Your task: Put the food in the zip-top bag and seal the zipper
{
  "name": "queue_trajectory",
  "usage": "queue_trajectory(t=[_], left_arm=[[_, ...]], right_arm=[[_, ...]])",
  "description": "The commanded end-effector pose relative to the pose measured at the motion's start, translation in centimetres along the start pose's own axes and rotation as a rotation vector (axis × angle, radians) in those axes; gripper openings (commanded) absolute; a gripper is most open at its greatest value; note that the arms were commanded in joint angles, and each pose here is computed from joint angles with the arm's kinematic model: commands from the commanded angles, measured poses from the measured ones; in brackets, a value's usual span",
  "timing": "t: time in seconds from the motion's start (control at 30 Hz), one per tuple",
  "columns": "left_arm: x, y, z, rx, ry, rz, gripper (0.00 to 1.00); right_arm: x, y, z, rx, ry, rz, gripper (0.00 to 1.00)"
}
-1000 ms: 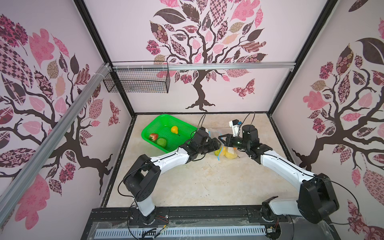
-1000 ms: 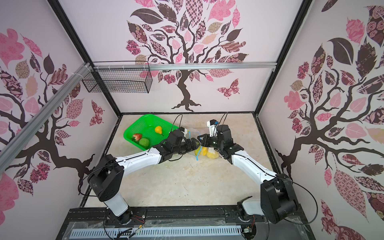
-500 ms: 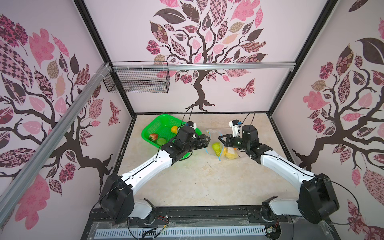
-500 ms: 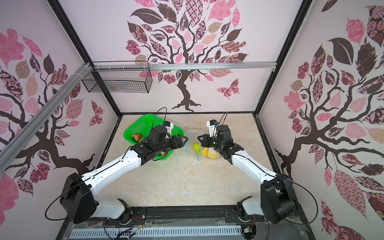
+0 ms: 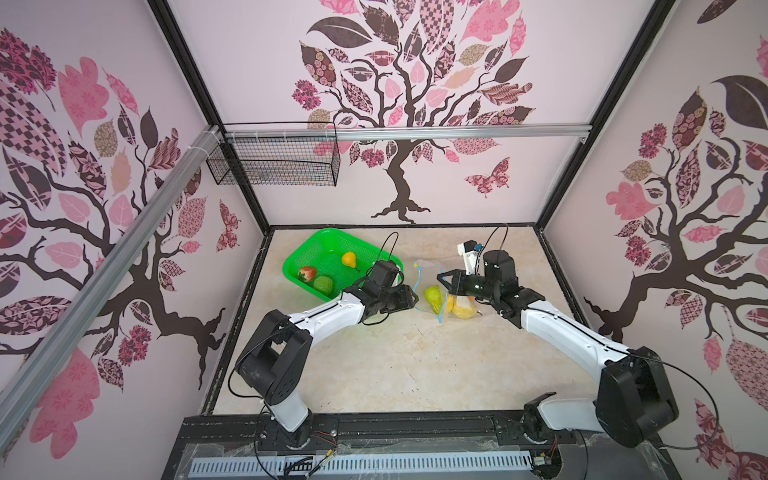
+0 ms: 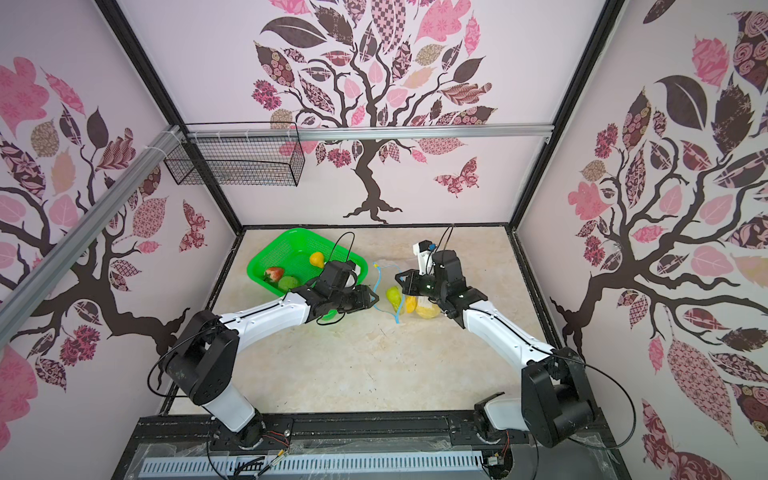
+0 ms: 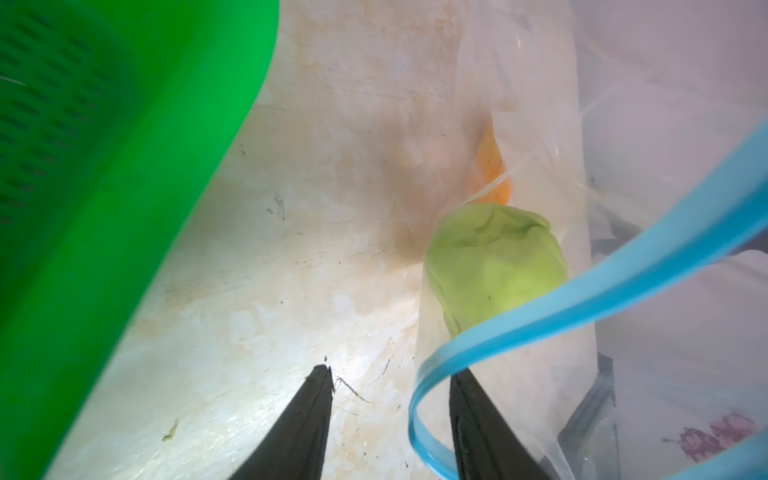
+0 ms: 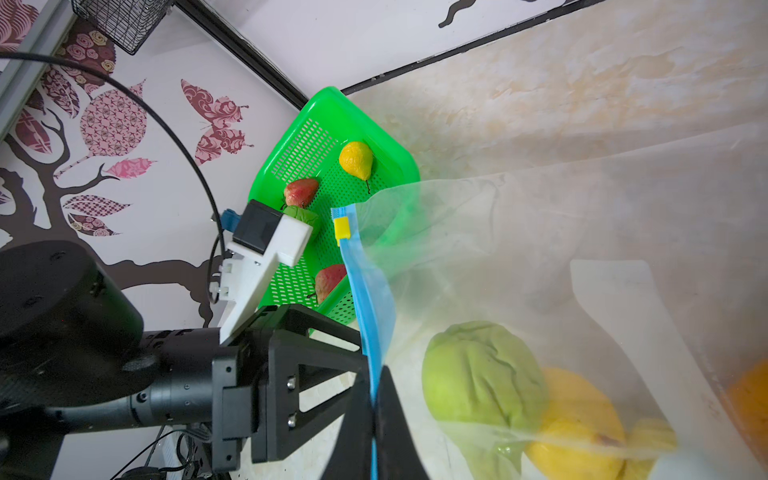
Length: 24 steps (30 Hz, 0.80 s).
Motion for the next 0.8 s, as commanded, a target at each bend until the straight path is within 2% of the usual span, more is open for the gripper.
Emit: queue_trajectory(t=[0.0, 0.2, 0.43, 0.6, 0.77], left_arm=[[1.3, 0.0, -2.0, -0.094, 0.020, -0.030, 0.36], [2.1, -1.0, -3.1, -0.136, 0.042, -0.063, 0.01], [5.2, -5.7, -5.8, -0.136, 0.133, -0.184, 0.00], [8.4, -10.1, -8.9, -0.138, 0.241, -0.284, 0.00], [11.0, -13.3, -11.7, -0.145, 0.329, -0.338, 0.00]], right_arm=[[1.8, -1.0, 2.2, 0.037, -0.049, -0.049, 0.00], [1.8, -1.1, 1.9, 0.010, -0.058, -0.053, 0.00], [3.5, -2.8, 2.0, -0.122, -0.129, -0.114, 0.00], [5.8, -5.3, 2.5, -0.270, -0.197, -0.210, 0.00], [8.0, -8.1, 3.9, -0.344, -0.255, -0.317, 0.00]])
Point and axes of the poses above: each gripper's point midway between its finger pads, its own y axis out along the fingers, its own z axis along the line the jaws close on, x = y × z, the point moved 5 cm from there along -y, back along the fingers, and after that the axes turned 9 degrees about y, right-handed, at the moved point
